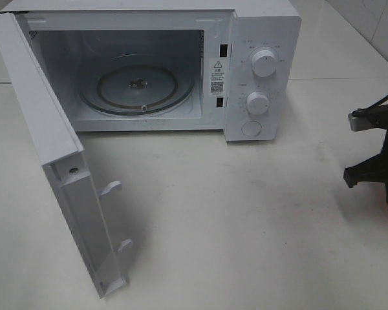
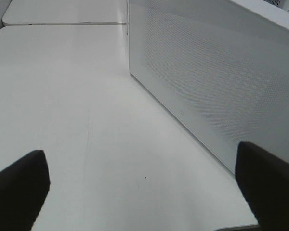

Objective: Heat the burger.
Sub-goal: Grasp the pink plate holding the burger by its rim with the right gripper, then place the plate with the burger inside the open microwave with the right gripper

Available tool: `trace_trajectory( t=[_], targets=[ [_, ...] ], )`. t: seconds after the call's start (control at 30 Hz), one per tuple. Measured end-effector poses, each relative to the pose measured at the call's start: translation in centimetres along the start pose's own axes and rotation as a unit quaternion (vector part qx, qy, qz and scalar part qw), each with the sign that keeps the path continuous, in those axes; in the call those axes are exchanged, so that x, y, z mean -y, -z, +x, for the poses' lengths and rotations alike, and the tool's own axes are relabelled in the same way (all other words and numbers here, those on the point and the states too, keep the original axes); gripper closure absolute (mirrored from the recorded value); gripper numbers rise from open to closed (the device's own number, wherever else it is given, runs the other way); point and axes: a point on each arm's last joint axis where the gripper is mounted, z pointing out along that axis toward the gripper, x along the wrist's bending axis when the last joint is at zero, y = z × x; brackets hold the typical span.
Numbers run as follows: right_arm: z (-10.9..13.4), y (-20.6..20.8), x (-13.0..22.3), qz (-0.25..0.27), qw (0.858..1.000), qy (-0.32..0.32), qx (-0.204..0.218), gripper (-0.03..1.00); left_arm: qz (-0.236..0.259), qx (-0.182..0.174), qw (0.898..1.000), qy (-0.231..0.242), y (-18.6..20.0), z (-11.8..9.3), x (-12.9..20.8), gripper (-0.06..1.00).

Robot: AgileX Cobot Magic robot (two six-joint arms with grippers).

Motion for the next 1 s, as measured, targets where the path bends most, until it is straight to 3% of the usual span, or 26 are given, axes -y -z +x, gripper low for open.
trace_trajectory(
  t=[0.8, 1.0],
  targets=[
    [4.0, 1.6, 1.1, 0.002, 0.993, 0.067, 0.100, 0.93, 0.000, 0.000, 1.000, 0.000, 0.0, 0.0, 0.0, -0.04],
    [4.8, 3.7, 2.3, -0.032, 0.989, 0.090, 0.113, 0.93, 0.000, 0.000, 1.000, 0.000, 0.0, 0.0, 0.0, -0.04]
  ],
)
